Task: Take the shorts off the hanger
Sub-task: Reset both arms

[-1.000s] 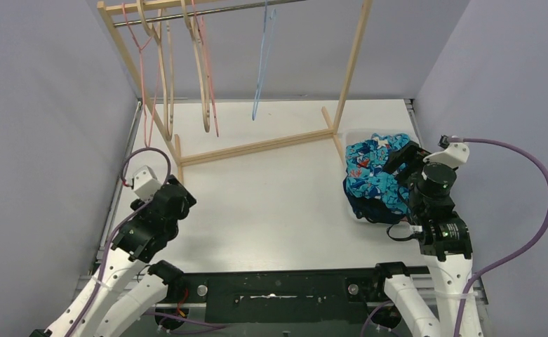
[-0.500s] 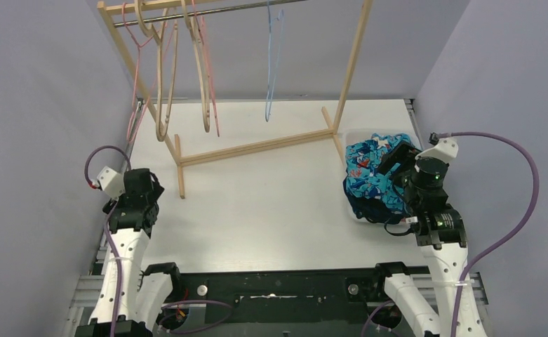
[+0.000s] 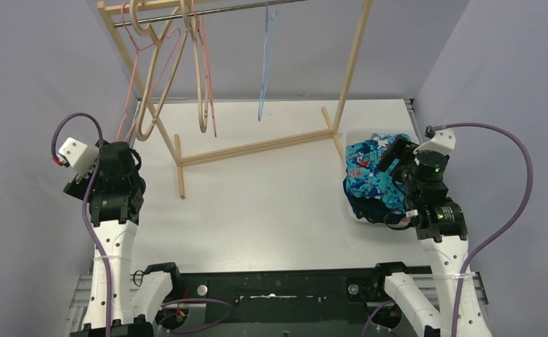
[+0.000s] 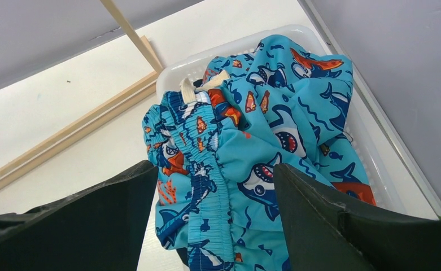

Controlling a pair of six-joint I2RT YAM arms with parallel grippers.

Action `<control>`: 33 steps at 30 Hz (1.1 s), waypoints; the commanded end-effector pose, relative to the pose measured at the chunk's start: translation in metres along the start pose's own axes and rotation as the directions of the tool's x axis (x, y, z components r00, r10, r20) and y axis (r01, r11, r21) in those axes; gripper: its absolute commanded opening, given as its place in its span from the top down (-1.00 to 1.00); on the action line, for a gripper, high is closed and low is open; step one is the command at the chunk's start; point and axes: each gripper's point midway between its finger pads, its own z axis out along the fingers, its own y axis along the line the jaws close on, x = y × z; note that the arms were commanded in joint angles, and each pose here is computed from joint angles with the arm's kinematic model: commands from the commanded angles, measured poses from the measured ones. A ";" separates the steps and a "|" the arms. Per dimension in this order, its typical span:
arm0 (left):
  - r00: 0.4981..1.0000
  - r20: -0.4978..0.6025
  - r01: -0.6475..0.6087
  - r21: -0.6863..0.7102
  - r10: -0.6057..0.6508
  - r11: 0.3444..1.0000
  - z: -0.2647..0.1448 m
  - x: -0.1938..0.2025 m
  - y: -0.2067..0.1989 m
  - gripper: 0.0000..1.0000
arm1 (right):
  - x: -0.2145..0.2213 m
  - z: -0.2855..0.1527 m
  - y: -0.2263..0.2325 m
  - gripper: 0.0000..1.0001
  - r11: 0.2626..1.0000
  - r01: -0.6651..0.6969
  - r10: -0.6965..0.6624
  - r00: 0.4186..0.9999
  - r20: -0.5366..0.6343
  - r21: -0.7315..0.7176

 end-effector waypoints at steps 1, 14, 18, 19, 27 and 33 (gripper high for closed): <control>0.988 0.156 0.006 -0.065 0.005 0.998 -0.005 -0.061 0.001 -0.85 | -0.024 -0.004 0.002 -0.53 1.000 0.031 -0.031 0.998 0.061 -0.003; 0.969 0.084 -0.245 0.480 0.234 0.842 -0.020 -0.069 -0.111 -0.95 | -0.008 0.007 -0.001 -0.53 0.996 0.085 -0.085 0.996 0.014 0.004; 0.948 0.087 -0.277 0.696 0.305 0.663 -0.057 -0.044 -0.128 -0.95 | -0.003 0.014 0.001 -0.54 0.995 0.095 -0.095 0.995 -0.004 -0.006; 0.945 0.090 -0.276 0.735 0.315 0.619 -0.067 -0.040 -0.129 -0.95 | -0.002 0.016 0.003 -0.54 0.995 0.098 -0.098 0.995 -0.007 -0.012; 0.896 0.085 -0.210 0.946 0.435 0.248 -0.140 0.012 -0.139 -0.94 | 0.002 0.028 0.010 -0.54 0.993 0.117 -0.118 0.992 -0.039 -0.035; 0.883 0.053 -0.197 0.944 0.466 0.266 -0.139 0.030 -0.134 -0.94 | 0.001 0.031 0.013 -0.54 0.993 0.113 -0.115 0.993 -0.041 -0.045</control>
